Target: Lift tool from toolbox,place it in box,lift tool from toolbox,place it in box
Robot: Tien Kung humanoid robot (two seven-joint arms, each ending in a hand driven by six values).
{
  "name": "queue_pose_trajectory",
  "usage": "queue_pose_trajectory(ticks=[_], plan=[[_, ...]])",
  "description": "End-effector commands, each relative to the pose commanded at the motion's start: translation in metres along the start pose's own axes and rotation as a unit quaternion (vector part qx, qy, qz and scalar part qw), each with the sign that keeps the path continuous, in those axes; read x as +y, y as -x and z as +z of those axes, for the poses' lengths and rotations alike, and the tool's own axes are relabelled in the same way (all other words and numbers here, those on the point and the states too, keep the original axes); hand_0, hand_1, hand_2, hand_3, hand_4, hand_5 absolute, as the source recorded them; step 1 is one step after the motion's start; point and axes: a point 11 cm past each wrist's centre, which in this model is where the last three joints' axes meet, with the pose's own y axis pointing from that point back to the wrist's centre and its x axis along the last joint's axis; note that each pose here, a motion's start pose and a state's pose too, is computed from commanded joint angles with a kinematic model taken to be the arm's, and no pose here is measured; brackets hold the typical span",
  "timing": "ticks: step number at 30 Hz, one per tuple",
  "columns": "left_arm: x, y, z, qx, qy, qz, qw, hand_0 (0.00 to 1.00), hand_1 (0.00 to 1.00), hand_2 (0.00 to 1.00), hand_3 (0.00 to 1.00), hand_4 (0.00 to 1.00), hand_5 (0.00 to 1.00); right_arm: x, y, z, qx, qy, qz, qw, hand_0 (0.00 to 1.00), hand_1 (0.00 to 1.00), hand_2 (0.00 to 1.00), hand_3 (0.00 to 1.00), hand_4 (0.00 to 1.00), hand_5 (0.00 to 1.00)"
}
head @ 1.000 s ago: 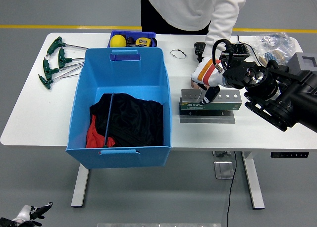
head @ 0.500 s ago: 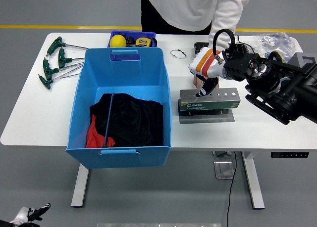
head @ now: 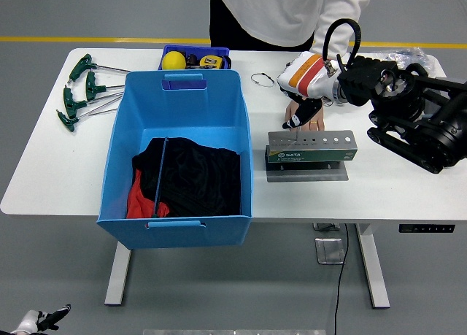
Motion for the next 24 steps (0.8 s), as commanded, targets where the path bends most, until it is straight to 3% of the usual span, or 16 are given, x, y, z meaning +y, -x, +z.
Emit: queue_pose_trajectory(ticks=[14,24], plan=[[0.0,0.0,-0.001,-0.003,-0.002,-0.001,1.0,0.642,0.544,0.662,0.695,0.734,0.711,0.006,-0.032,0.002,-0.059,0.004,0.029,0.998,0.05,0.002,0.043,0.054,0.904,0.693],[0.001,0.002,-0.005,-0.005,-0.006,-0.001,1.0,0.648,0.545,0.664,0.695,0.735,0.71,0.018,-0.098,-0.048,-0.107,-0.064,0.146,0.981,0.034,0.002,0.036,0.049,0.879,0.691]])
